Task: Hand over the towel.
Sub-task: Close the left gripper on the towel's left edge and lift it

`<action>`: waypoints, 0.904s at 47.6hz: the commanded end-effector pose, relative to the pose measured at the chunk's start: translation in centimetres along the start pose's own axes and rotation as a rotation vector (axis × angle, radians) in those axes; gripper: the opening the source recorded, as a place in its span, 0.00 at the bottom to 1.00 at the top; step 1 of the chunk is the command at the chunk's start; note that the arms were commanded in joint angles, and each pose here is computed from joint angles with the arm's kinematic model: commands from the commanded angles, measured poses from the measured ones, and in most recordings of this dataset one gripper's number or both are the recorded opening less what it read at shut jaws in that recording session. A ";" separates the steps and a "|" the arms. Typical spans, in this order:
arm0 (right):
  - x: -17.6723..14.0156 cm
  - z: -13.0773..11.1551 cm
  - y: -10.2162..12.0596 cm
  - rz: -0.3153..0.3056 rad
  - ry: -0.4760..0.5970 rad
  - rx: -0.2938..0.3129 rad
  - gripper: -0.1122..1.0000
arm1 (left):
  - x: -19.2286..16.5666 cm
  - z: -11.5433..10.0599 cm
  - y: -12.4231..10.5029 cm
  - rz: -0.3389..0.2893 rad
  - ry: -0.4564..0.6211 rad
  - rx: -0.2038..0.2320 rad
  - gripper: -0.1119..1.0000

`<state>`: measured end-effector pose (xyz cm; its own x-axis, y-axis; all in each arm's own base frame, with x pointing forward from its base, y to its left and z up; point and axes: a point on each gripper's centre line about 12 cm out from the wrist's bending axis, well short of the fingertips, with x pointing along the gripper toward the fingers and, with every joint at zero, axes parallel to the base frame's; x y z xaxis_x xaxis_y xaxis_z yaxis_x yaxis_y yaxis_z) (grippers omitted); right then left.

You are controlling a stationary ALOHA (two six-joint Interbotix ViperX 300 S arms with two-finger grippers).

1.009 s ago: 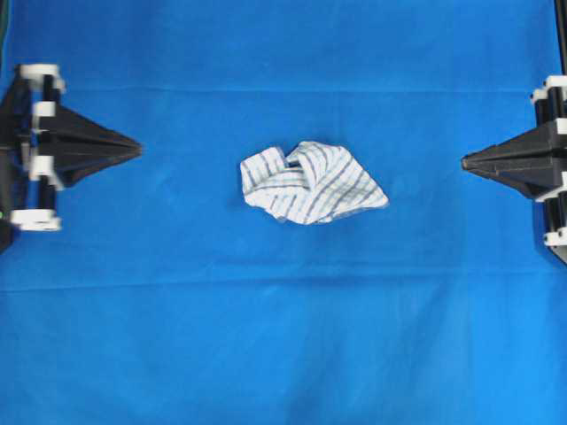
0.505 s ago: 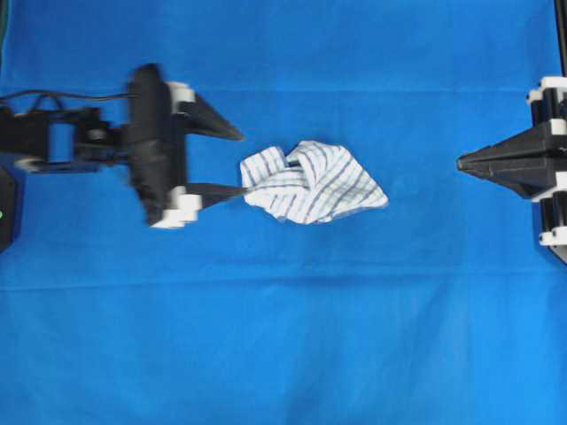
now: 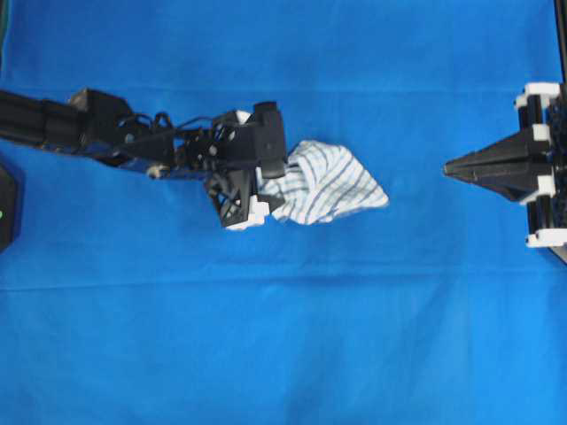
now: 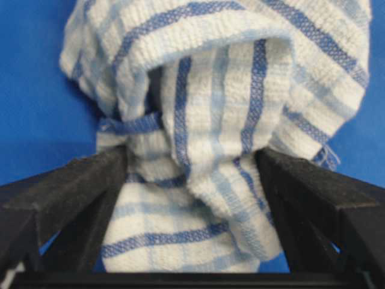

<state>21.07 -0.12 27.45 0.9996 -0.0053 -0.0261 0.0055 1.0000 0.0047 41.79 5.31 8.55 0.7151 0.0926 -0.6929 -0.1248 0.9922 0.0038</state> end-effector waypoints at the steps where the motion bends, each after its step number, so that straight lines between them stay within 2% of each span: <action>1: 0.2 0.4 0.0 -0.001 -0.011 0.002 0.10 | 0.3 0.9 -0.1 -0.001 -0.021 0.003 0.95; 11: 0.2 0.4 0.0 -0.001 -0.008 0.002 0.10 | 0.2 0.8 -0.1 -0.001 -0.015 0.009 0.93; 14: 0.3 0.4 0.0 -0.001 -0.008 0.002 0.10 | 0.0 0.8 -0.2 -0.004 -0.009 0.017 0.89; 17: 0.2 0.3 0.0 -0.001 -0.006 0.000 0.10 | -0.3 0.9 -0.3 -0.005 -0.015 0.032 0.76; 25: 0.3 0.3 0.0 0.000 -0.006 0.002 0.10 | -1.8 2.1 -0.3 -0.004 -0.055 0.063 0.35; 30: 0.3 0.4 0.0 -0.001 -0.008 0.002 0.10 | -4.0 3.7 -0.2 0.000 -0.117 0.077 0.18; 43: 0.3 0.5 0.0 -0.001 -0.012 0.000 0.10 | -11.6 8.0 -0.8 -0.003 -0.343 0.087 0.18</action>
<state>21.14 -0.12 27.36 0.9995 -0.0049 -0.0307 0.0050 1.0000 0.0033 39.68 4.61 18.71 0.8534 0.1007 -0.5115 -0.0773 0.9948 0.0670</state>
